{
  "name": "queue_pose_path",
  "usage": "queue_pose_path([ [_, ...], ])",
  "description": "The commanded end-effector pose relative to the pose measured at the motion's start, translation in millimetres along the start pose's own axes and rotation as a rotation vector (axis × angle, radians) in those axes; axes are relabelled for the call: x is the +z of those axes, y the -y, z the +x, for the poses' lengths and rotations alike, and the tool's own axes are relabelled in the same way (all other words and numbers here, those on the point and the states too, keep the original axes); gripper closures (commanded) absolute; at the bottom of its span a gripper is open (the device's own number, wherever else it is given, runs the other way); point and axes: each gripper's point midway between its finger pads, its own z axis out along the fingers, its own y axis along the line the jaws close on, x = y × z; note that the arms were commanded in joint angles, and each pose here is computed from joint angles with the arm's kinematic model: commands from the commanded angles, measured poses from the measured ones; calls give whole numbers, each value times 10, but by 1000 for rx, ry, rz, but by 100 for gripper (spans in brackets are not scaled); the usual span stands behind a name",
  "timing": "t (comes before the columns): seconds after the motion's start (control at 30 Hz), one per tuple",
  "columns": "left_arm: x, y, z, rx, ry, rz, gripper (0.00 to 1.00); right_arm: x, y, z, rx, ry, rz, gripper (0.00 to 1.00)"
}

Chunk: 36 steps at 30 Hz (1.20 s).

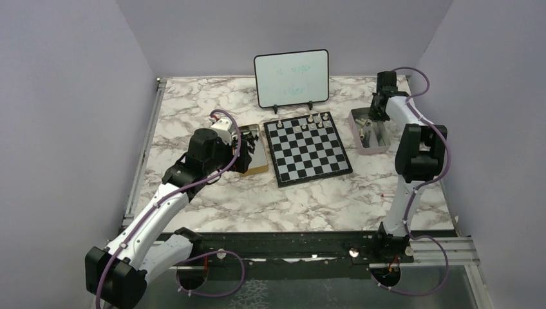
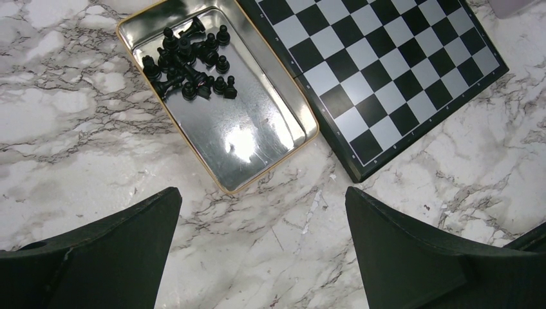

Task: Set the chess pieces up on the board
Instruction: Pick up the chess piece from the storage box, then place the chess piece on the chessboard.

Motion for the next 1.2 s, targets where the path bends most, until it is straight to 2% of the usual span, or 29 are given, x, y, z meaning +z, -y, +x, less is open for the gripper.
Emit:
queue_pose_path([
  [0.0,-57,18,-77,15,37,5,1,-328,-55,-62,27,2,-67,84],
  [0.27,-71,44,-86,13,42,17,1,-708,-325,-125,6,36,-153,84],
  [0.63,-74,45,-81,12,41,18,1,-1117,-1288,-27,-121,71,-287,84],
  [1.17,-67,27,-86,14,41,9,1,-1609,-2969,358,-339,110,-465,84],
])
